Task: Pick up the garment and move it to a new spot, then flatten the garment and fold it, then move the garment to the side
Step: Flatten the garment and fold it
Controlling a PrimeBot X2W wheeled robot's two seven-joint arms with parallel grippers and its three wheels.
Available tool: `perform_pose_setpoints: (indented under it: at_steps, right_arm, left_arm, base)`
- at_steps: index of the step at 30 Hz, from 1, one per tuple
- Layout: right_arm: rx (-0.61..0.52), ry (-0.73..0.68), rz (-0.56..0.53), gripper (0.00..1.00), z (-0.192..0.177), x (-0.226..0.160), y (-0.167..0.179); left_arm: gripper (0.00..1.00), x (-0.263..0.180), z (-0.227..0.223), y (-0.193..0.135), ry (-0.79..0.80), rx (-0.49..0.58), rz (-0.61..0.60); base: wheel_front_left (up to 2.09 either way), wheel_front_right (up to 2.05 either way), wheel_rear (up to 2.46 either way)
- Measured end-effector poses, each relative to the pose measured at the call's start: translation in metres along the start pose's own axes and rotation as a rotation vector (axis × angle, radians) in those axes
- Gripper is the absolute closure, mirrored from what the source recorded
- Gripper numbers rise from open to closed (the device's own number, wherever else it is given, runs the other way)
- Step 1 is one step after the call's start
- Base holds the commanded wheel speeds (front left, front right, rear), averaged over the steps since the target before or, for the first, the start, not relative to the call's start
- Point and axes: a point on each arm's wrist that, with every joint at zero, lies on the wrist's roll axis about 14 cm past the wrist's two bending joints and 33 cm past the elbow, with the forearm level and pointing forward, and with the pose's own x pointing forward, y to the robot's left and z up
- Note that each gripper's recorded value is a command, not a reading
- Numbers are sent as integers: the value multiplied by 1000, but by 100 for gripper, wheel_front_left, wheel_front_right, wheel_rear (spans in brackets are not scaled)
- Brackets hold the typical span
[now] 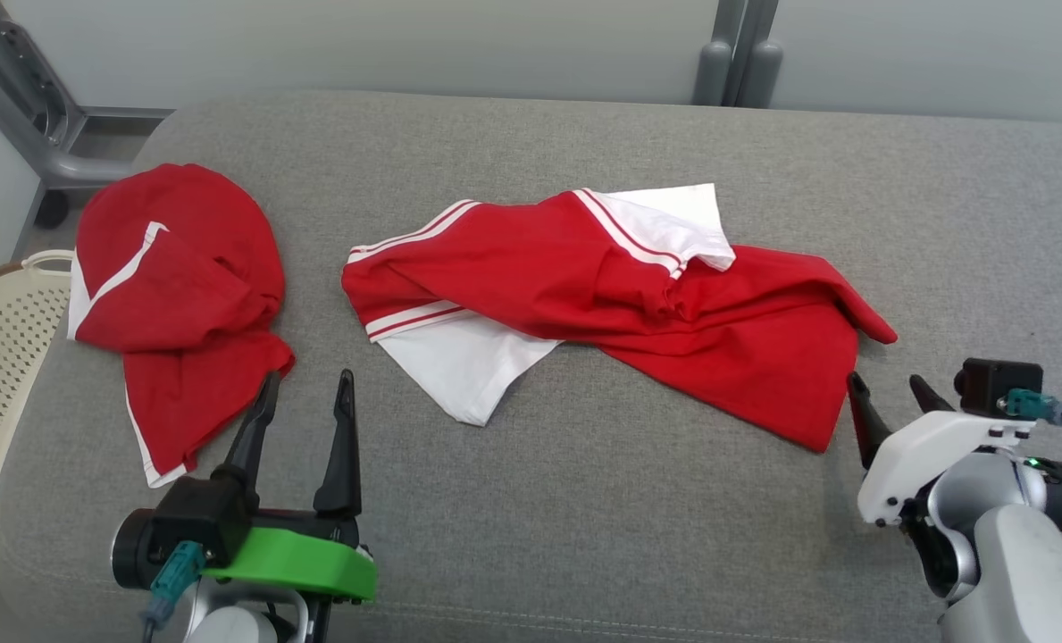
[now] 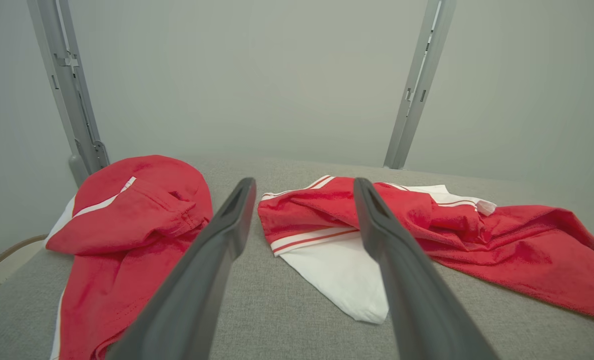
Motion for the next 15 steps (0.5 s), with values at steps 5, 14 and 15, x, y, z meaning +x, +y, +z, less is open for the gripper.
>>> perform_pose_setpoints:
  at_steps: [5,14,15]
  right_arm:
    - [45,67,-61,0,4,13,-20]
    - [80,206,-72,0,-6,46,-19]
    - [86,214,-72,0,-7,50,-18]
  left_arm:
    - [0,-11,-6,-1,16,-6,2]
    - [0,-16,-14,3,39,-2,20]
    - [0,-16,-16,4,43,-4,24]
  base:
    - [0,0,0]
    - [0,0,0]
    - [0,0,0]
